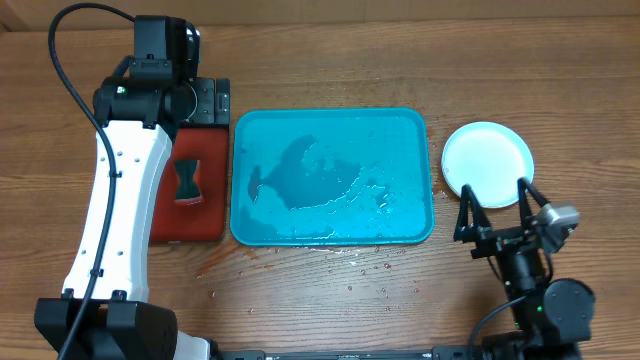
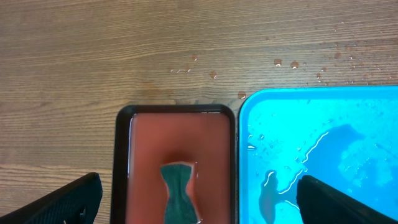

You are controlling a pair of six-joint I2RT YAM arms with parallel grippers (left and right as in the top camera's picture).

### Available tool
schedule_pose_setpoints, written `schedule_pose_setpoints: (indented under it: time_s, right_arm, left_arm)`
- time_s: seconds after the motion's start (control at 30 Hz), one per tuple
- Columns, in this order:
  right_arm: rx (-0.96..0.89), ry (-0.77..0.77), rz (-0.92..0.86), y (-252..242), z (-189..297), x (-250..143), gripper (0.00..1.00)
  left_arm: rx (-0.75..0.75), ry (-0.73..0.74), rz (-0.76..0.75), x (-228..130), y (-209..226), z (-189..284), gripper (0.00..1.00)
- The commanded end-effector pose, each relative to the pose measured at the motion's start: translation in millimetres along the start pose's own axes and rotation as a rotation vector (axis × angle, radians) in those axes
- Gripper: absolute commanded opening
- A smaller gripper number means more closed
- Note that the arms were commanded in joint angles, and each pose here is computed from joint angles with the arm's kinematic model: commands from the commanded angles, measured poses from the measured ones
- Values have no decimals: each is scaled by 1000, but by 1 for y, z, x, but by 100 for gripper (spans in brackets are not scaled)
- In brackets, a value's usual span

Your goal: Clean dirty plates on tray and stack at the side

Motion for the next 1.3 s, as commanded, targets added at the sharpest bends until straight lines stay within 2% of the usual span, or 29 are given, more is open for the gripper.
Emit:
schedule_pose_setpoints:
  time_s: [0.0,0.23,0.37,0.53,1.27]
  right_arm:
    - [26,-22,21,-2,2,-19,100]
    - [28,-30,22,-7,3,-50,100]
    - [24,-12,20,-8,4,-53,100]
    - [18,94,11,-10,6,-70,100]
    - [17,88,12,-10,6,-69,100]
  left_arm:
    - [-2,5,20,0,1,-3,100]
    - [-2,4,20,0,1,-2,100]
    - [-2,5,20,0,1,-3,100]
    - [-2,5,20,0,1,-3,100]
    - [-2,4,20,0,1,-2,100]
Point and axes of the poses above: each gripper's point midway between its finger pads, its own z axis back along the fingers, its own y axis along the line the jaws close on, x = y × z, the point moved 8 cm from there along z, back along the fingers, and after that the axes turned 5 degrees about z, right-handed, at the moved point
